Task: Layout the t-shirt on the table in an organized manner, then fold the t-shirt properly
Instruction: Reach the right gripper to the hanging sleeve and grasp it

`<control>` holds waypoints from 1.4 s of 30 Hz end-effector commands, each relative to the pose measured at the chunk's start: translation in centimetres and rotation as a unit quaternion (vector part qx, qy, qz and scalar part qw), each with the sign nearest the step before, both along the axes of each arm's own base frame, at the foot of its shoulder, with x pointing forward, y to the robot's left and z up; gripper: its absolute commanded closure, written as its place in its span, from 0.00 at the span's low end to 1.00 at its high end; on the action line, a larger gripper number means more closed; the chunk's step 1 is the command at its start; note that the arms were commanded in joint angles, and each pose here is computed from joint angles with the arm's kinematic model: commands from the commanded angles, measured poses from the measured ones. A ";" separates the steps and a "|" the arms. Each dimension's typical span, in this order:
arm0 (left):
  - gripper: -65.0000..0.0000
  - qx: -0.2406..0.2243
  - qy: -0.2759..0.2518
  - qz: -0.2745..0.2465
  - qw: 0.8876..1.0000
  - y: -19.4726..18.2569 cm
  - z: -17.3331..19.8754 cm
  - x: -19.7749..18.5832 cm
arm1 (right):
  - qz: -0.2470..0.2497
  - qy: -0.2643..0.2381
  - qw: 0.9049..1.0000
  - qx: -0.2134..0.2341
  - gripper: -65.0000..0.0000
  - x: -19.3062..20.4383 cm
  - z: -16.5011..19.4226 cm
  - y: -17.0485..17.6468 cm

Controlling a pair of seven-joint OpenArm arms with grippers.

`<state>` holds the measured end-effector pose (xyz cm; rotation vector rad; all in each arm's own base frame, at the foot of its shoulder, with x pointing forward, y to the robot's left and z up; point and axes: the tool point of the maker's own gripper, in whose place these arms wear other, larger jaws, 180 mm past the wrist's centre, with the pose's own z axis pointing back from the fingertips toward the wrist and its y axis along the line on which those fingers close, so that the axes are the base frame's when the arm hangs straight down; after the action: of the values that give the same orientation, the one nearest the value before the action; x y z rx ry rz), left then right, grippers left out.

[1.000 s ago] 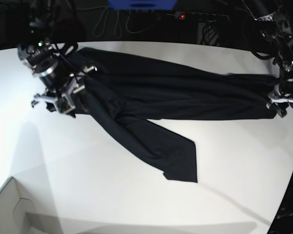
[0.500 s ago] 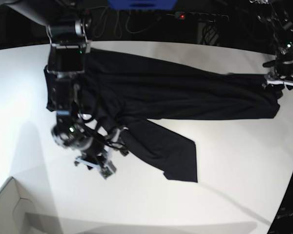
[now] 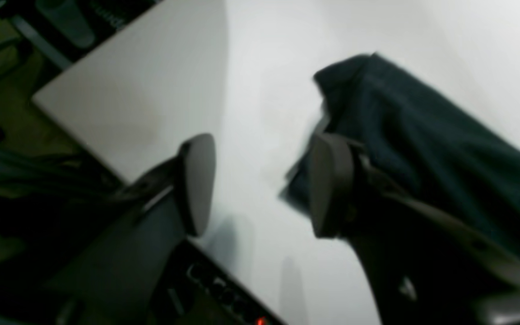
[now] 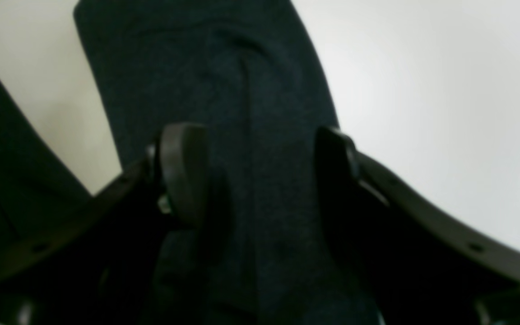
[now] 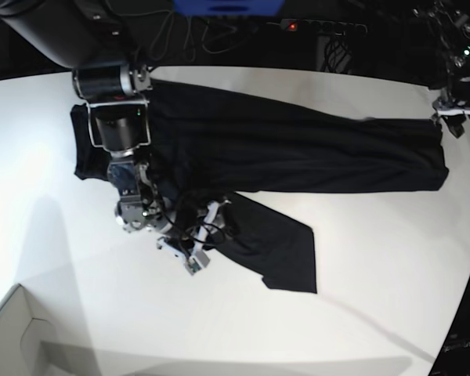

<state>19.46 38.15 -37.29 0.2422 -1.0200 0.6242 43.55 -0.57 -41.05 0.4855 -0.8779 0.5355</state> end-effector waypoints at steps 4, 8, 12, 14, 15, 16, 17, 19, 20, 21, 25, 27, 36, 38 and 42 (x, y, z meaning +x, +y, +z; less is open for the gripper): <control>0.50 0.019 -0.021 -0.002 1.000 0.7 1.6 0.7 | -0.009 -0.037 0.999 0.036 0.42 2.1 2.5 0.6; 0.50 0.018 -0.020 -0.001 1.000 0.7 1.4 0.6 | -0.013 -0.048 0.998 0.049 0.42 2.5 3.0 0.7; 0.50 0.009 -0.020 0.002 1.000 0.2 0.9 0.4 | -0.041 -0.056 0.995 0.068 0.42 3.4 3.8 -0.4; 0.50 0.009 -0.020 0.002 1.000 0.2 0.9 0.4 | -0.063 -0.063 0.993 0.080 0.42 4.4 4.7 -1.5; 0.50 0.008 -0.019 0.002 1.000 0.2 0.9 0.4 | -0.089 -0.064 0.991 0.079 0.42 5.0 4.7 -2.4; 0.50 0.008 -0.019 0.003 1.000 0.2 0.8 0.4 | -0.104 -0.064 0.990 0.076 0.42 5.2 4.6 -3.0; 0.50 0.008 -0.019 0.003 1.000 0.2 0.8 0.4 | -0.108 -0.064 0.989 0.074 0.42 5.3 4.6 -3.1; 0.50 0.008 -0.019 0.003 1.000 0.2 0.8 0.4 | -0.103 -0.062 0.990 0.071 0.42 5.1 4.3 -2.9; 0.50 0.008 -0.019 0.003 1.000 0.2 0.8 0.4 | -0.103 -0.060 0.990 0.071 0.42 4.9 4.1 -2.9; 0.50 0.008 -0.019 0.003 1.000 0.2 0.8 0.4 | -0.103 -0.054 0.991 0.069 0.42 4.4 3.5 -2.9; 0.50 0.008 -0.019 0.003 1.000 0.2 0.8 0.4 | -0.092 -0.044 0.993 0.063 0.42 3.5 2.5 -2.2; 0.50 0.007 -0.018 0.003 1.000 0.2 0.7 0.4 | -0.082 -0.036 0.994 0.057 0.42 2.7 1.6 -1.8; 0.50 0.007 -0.017 0.003 1.000 0.2 0.7 0.3 | -0.052 -0.032 0.997 0.042 0.67 1.7 0.9 -0.3; 0.50 0.007 -0.017 0.003 1.000 0.2 0.7 0.3 | -0.050 -0.032 0.997 0.042 0.89 1.6 0.9 -0.1; 0.50 0.007 -0.017 0.003 1.000 0.2 0.7 0.3 | -0.044 -0.033 0.997 0.048 1.00 1.6 1.3 0.9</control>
<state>19.41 37.67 -37.82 0.2280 -1.0146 0.6408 43.83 -0.62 -41.95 0.4921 -0.9278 0.4195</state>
